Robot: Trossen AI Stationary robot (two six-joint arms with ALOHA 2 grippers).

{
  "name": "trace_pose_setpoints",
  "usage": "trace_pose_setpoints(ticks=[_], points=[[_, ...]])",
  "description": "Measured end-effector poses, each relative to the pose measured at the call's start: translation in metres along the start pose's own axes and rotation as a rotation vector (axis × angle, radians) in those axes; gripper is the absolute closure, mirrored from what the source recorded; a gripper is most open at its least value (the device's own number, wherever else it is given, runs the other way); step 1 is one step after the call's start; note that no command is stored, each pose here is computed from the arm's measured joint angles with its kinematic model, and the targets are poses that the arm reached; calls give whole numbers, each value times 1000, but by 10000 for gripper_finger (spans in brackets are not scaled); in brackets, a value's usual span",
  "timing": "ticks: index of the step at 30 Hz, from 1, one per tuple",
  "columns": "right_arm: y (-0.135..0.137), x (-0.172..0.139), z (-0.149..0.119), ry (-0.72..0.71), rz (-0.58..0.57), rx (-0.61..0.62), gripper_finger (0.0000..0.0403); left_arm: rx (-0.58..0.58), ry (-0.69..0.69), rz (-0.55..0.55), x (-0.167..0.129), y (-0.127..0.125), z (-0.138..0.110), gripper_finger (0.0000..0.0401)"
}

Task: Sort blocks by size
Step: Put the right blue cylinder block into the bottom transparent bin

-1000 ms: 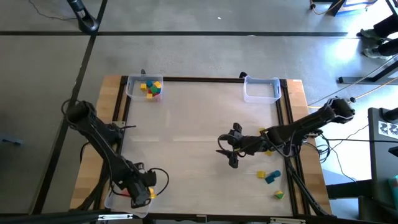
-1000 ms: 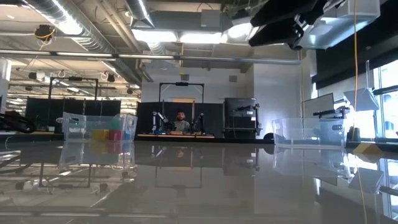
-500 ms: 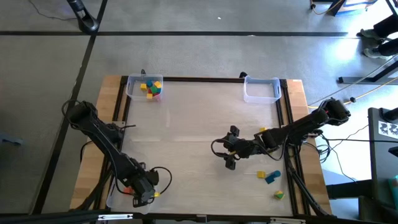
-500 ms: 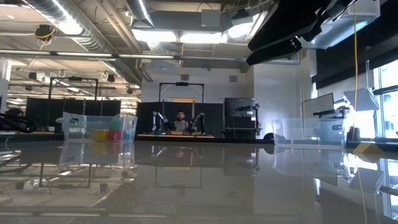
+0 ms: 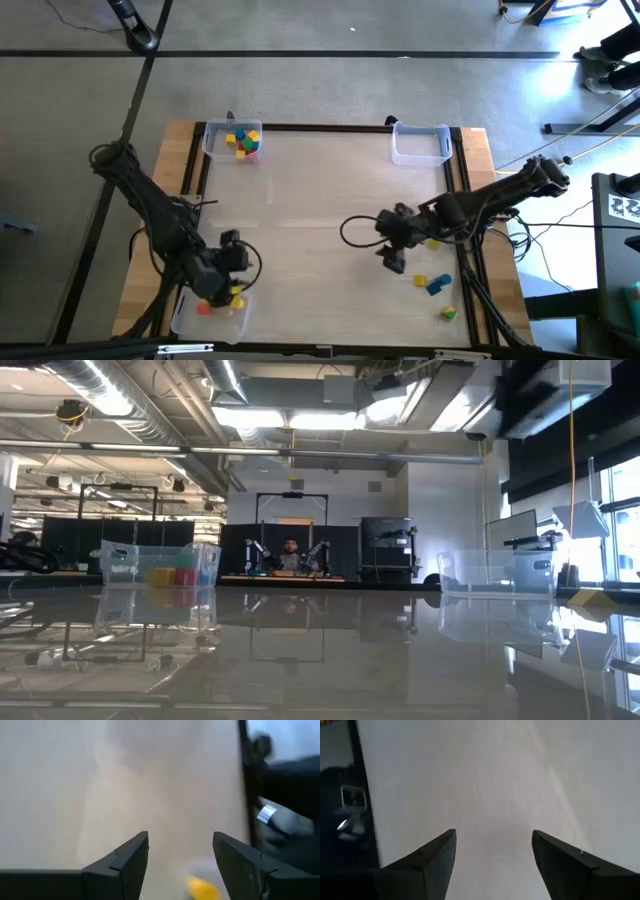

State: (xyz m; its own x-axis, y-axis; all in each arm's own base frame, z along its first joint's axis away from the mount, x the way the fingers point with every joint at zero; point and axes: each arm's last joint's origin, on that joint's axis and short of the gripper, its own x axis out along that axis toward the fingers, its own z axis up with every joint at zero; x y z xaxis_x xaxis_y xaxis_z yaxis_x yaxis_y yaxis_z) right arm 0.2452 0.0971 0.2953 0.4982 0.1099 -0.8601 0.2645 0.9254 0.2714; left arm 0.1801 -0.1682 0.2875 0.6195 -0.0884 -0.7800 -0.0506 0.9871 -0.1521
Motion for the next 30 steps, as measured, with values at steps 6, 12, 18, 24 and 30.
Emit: trace_pose_setpoints(ticks=[6, 12, 18, 24, 30], points=[[-1, -11, -30, 261, -116, 258, 146, 150, -117, 150, 9, 19, 12, 194], [1, -21, -70, 446, -337, 442, 146, 168, -152, 139, 41, 41, 16, 194], [9, -15, -104, 549, -385, 448, 146, 141, -253, 76, 62, 55, 20, 194], [16, -5, -129, 548, -375, 437, 146, 87, -326, 75, 71, 65, 22, 194], [14, 6, -150, 533, -387, 429, 146, 70, -350, 73, 73, 68, 23, 194]])
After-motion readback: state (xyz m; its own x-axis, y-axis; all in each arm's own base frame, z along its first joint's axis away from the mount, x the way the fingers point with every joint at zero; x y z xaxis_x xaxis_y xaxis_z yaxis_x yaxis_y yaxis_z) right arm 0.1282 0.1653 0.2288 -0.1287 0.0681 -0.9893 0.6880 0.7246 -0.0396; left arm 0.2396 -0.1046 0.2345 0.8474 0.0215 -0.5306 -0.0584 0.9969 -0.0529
